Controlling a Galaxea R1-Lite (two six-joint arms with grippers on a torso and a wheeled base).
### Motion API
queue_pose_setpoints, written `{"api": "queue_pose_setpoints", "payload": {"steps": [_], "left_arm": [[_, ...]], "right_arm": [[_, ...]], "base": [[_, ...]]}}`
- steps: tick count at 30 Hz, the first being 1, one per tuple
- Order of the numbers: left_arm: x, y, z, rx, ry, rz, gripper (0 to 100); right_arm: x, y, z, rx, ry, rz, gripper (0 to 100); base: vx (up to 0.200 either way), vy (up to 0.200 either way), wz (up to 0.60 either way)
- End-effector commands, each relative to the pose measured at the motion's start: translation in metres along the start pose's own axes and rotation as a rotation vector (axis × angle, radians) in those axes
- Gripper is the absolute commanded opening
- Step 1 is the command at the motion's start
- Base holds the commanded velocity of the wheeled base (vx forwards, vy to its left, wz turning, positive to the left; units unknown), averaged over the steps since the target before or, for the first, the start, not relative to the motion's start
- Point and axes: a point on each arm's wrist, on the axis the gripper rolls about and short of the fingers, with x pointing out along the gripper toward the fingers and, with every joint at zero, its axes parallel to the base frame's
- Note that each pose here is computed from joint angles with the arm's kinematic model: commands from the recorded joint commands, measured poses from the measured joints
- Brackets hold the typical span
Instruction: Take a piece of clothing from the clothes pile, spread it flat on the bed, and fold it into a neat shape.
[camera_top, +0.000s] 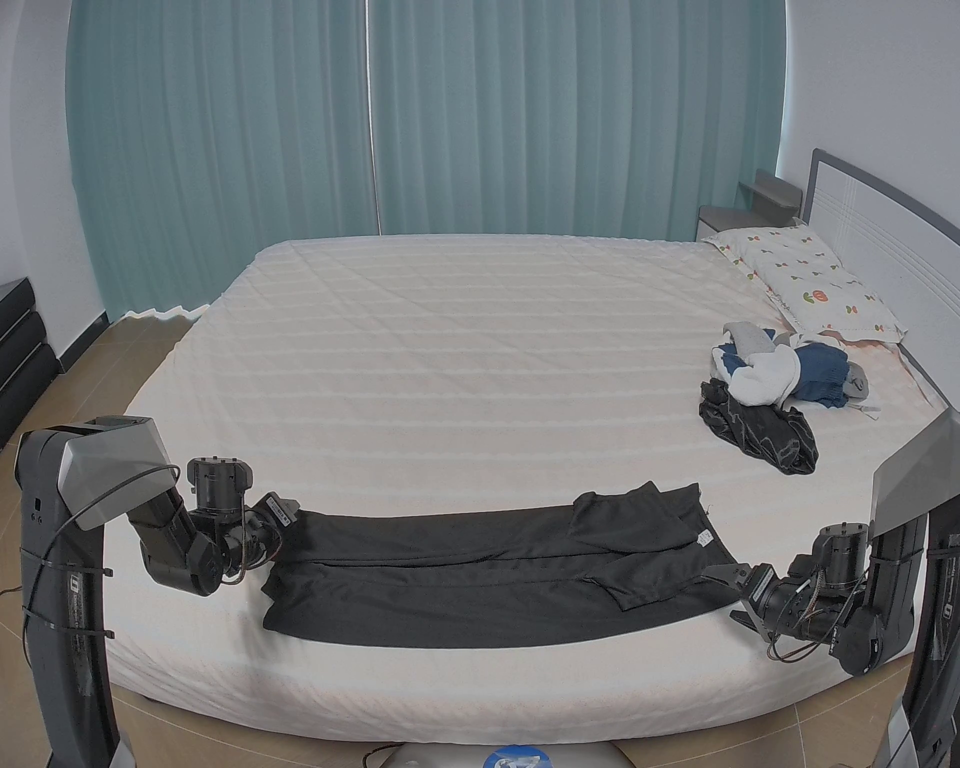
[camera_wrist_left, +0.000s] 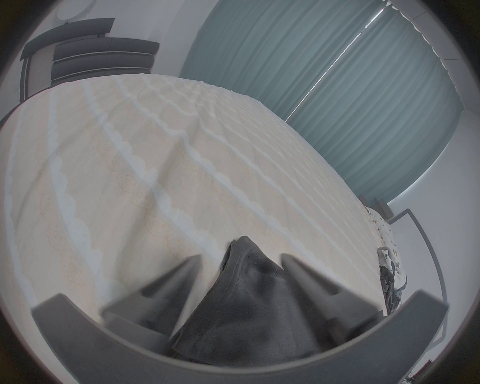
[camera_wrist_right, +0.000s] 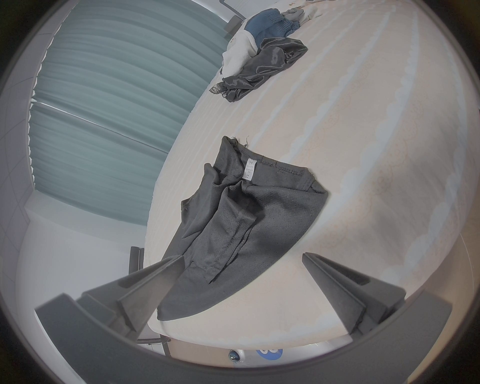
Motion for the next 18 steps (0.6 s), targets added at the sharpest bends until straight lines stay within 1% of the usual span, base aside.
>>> {"api": "queue_pose_setpoints", "payload": {"steps": [1, 6, 12, 15, 18], "left_arm": [[-0.005, -0.002, 0.003, -0.001, -0.005, -0.004, 100], [-0.019, -0.003, 0.004, -0.009, 0.005, -0.008, 100], [-0.023, -0.003, 0.001, -0.007, 0.003, -0.017, 100], [-0.023, -0.002, 0.000, -0.006, -0.016, -0.036, 100], [-0.024, -0.003, 0.001, -0.009, -0.027, -0.046, 100]], "right_arm": [[-0.001, 0.002, 0.002, -0.003, -0.012, 0.013, 100], [-0.005, 0.001, 0.010, 0.009, -0.046, 0.017, 100], [-0.009, 0.002, 0.015, 0.017, -0.072, 0.025, 100], [-0.011, 0.003, 0.020, 0.018, -0.095, 0.032, 100], [-0.010, 0.003, 0.020, 0.019, -0.094, 0.033, 100]], "base": [[0.000, 0.000, 0.00], [0.000, 0.000, 0.00], [-0.200, 0.000, 0.00], [0.000, 0.000, 0.00], [0.000, 0.000, 0.00]]}}
